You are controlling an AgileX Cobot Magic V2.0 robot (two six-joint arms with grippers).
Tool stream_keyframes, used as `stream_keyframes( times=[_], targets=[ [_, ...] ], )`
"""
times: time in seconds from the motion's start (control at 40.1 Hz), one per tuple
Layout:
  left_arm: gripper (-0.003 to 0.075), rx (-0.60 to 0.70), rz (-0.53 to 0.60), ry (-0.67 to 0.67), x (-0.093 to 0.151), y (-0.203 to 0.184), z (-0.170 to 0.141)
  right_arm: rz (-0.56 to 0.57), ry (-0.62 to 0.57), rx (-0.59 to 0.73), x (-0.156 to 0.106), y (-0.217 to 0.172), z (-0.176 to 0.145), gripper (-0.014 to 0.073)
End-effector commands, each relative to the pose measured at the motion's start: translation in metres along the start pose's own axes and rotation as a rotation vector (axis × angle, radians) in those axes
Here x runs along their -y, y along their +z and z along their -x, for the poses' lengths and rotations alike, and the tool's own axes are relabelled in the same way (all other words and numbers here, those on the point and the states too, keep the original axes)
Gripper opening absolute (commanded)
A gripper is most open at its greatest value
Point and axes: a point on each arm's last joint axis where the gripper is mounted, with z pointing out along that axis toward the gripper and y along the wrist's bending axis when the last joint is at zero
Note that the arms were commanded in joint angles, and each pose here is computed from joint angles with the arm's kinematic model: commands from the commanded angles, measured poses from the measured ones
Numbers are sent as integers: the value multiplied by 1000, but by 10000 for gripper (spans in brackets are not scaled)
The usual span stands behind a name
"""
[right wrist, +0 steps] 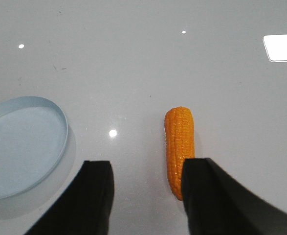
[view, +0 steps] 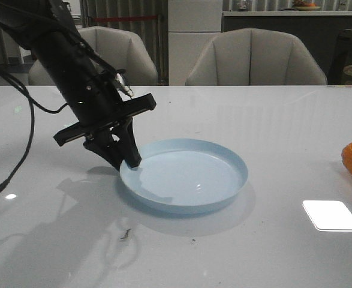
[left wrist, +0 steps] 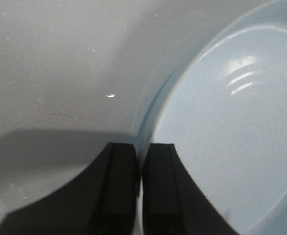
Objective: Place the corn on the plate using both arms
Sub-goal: 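Lift the plate with the left gripper and set it down mid-table, then open the left gripper and withdraw it from the plate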
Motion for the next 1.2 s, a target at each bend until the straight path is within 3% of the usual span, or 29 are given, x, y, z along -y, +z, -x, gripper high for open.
stream_keyframes(
  times=[0.0, 0.1, 0.224, 0.449, 0.523, 0.623, 0.723, 0.947, 1.172],
  targets=[
    [300, 86, -13, 40, 18, -30, 6, 5, -3, 91, -1, -5, 16, 439],
    [377, 98, -12, 44, 19, -34, 8, 4, -3, 74, -1, -5, 14, 439],
    [379, 184, -36, 68, 29, -64, 19, 3, -3, 68, -1, -5, 14, 439],
    [379, 560, 14, 235, 66, -182, 35, 3, -3, 68, -1, -5, 14, 439],
    [379, 661, 87, 302, 73, -221, 30, 3, -3, 63, -1, -5, 13, 439],
    [379, 779, 265, 399, 75, -268, 15, 2, -3, 50, -1, -4, 12, 439],
    [379, 840, 389, 432, 73, -301, -3, -11, -22, 28, 0, -3, 10, 442],
    [379, 986, 430, 411, 62, -335, -40, -63, -103, -57, 4, 16, 14, 533],
    [379, 1093, 447, 410, 41, -310, -97, -86, -133, -129, 3, 46, 40, 568]
  ],
)
